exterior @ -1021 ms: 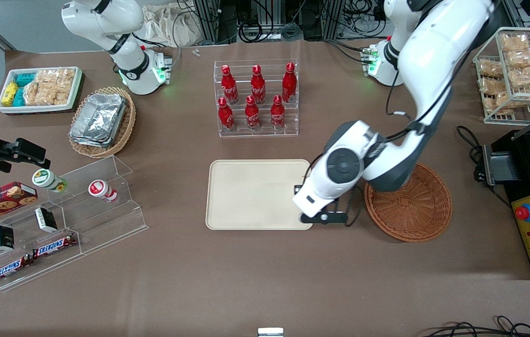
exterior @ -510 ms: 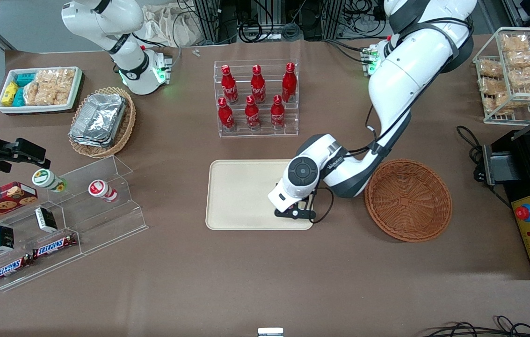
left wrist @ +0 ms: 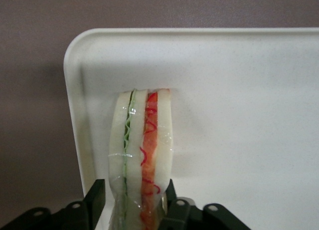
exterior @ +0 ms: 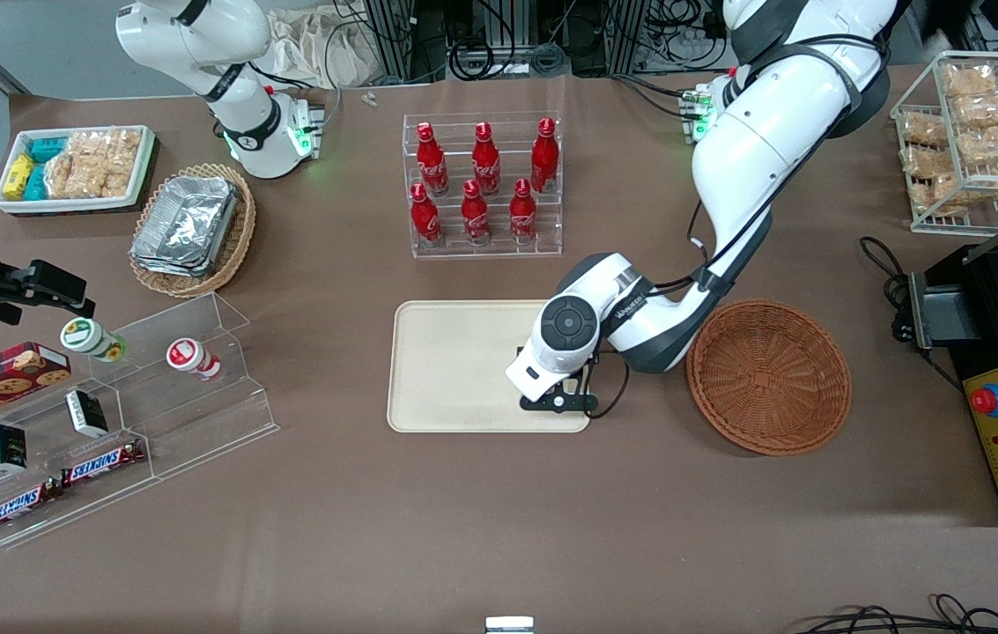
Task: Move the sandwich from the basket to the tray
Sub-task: 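Carry the sandwich over the cream tray and lower it onto the tray, then open the left gripper and withdraw it back beside the basket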
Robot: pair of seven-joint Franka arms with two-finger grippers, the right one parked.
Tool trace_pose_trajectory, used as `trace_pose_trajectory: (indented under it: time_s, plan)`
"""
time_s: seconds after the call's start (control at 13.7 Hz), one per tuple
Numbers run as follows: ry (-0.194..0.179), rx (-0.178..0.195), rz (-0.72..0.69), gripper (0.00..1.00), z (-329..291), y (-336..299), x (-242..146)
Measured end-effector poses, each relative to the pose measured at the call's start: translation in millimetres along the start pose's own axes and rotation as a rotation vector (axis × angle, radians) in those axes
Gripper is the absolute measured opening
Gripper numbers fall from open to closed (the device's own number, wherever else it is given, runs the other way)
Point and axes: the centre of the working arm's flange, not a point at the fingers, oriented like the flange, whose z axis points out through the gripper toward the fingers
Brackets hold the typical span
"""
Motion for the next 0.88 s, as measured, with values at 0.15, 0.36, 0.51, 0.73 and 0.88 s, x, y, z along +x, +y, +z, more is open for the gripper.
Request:
trace_pose_trajectory:
  time_s: [0.15, 0.36, 0.51, 0.73, 0.88]
  plan:
    - [0.016, -0.009, -0.022, 0.82, -10, -2, 6]
    - [0.035, 0.022, -0.089, 1.00, -49, -23, 18]
    - [0.049, 0.056, -0.153, 1.00, -97, -63, 31]
    - [0.076, 0.040, -0.263, 1.00, -185, -127, 39]
    - [0.101, 0.040, -0.311, 1.00, -241, -167, 33]
